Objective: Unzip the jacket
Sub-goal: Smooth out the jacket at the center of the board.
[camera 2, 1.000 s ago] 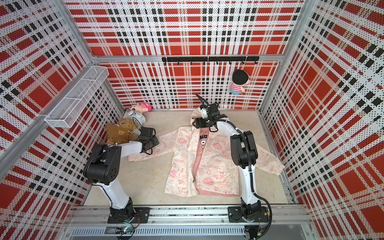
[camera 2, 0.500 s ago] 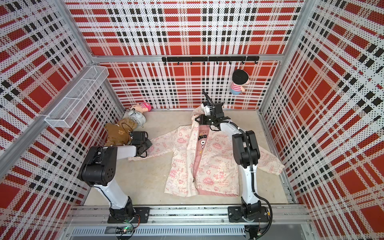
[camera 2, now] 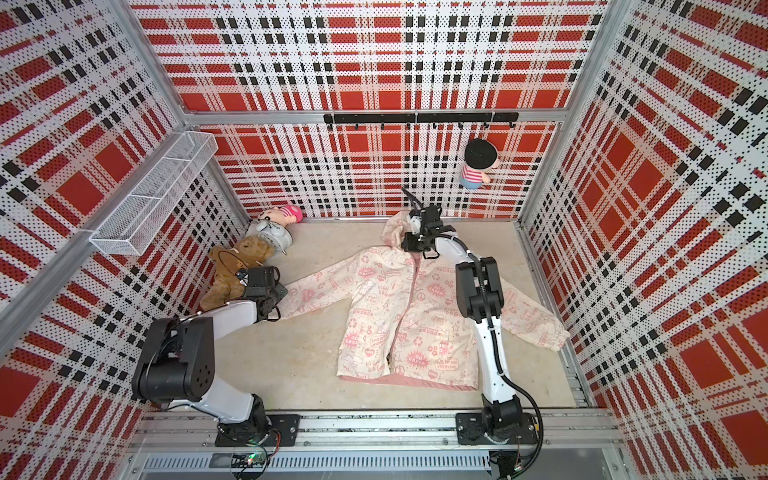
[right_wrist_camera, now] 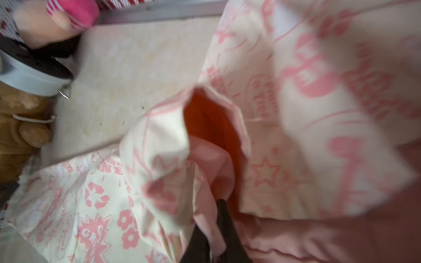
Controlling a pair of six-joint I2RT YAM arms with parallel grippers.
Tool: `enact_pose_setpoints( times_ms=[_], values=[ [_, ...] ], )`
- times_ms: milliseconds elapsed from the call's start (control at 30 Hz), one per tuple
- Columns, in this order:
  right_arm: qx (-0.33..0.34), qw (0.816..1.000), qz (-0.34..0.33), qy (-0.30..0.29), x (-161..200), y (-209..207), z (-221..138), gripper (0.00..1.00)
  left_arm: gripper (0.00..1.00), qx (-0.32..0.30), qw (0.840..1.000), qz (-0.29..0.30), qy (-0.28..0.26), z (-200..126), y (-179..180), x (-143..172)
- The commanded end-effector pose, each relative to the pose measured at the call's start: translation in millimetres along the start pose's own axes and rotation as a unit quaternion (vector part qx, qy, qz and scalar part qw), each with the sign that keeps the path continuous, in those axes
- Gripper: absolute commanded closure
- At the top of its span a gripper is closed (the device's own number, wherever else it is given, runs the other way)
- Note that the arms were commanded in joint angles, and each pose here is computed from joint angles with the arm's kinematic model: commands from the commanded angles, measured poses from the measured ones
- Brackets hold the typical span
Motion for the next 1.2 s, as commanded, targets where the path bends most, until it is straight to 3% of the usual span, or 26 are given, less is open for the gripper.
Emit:
enact_pose_setpoints(
  times_ms=[0,133,300,433,533,600,667,733,800,867,967,1033,1100,1167],
  values=[
    [0.058,0.997,-0.024,0.044,22,-5,15,0.72,0.83,-0.013,0.998,0.024,-0.057,-27,-7,-21],
    [0.167,0.986,-0.018,0.007,19,-11,3,0.48,0.46,0.001,0.994,0.056,-0.097,-56,-27,-39],
    [0.295,0.954,-0.021,-0.050,6,-14,-41,0.44,0.39,0.038,0.989,0.083,-0.116,-79,-54,-45],
    [0.320,0.943,-0.034,-0.083,0,-13,-59,0.65,0.39,0.066,0.988,0.089,-0.103,-86,-64,-32],
    [0.243,0.965,-0.033,-0.094,-2,-5,-64,0.82,0.38,0.086,0.987,0.103,-0.084,-90,-74,-13],
    [0.150,0.983,-0.011,-0.106,-1,-1,-70,0.92,0.37,0.099,0.986,0.114,-0.071,-92,-80,2],
    [0.085,0.989,0.029,-0.118,-3,-5,-76,0.99,0.37,0.105,0.985,0.120,-0.058,-92,-83,16],
    [0.089,0.985,0.076,-0.130,-4,-19,-83,0.99,0.36,0.111,0.985,0.122,-0.044,-91,-85,27],
    [0.138,0.976,0.098,-0.136,-3,-36,-86,0.88,0.36,0.120,0.984,0.125,-0.034,-90,-87,35],
    [0.191,0.970,0.087,-0.125,-2,-43,-84,0.84,0.35,0.126,0.984,0.126,-0.027,-91,-87,39],
    [0.272,0.955,0.064,-0.097,4,-50,-83,0.57,0.32,0.137,0.982,0.130,-0.025,-95,-90,42],
    [0.305,0.946,0.050,-0.094,7,-47,-89,0.44,0.28,0.145,0.980,0.135,-0.025,-99,-92,43],
    [0.314,0.944,0.028,-0.100,10,-34,-99,0.41,0.09,0.161,0.976,0.143,-0.024,-103,-95,44],
    [0.295,0.949,-0.004,-0.109,17,-9,-111,0.38,0.05,0.168,0.975,0.144,-0.022,-105,-96,46]
  ],
)
Point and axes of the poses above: each gripper's point midway between its finger pads, its own z axis out along the fingers, its own y axis along the line the jaws close on, x = y × z, the point moved 9 cm from there along -z, back along the fingers, and after that the axes turned 10 degrees about z, right-handed, at the moved point
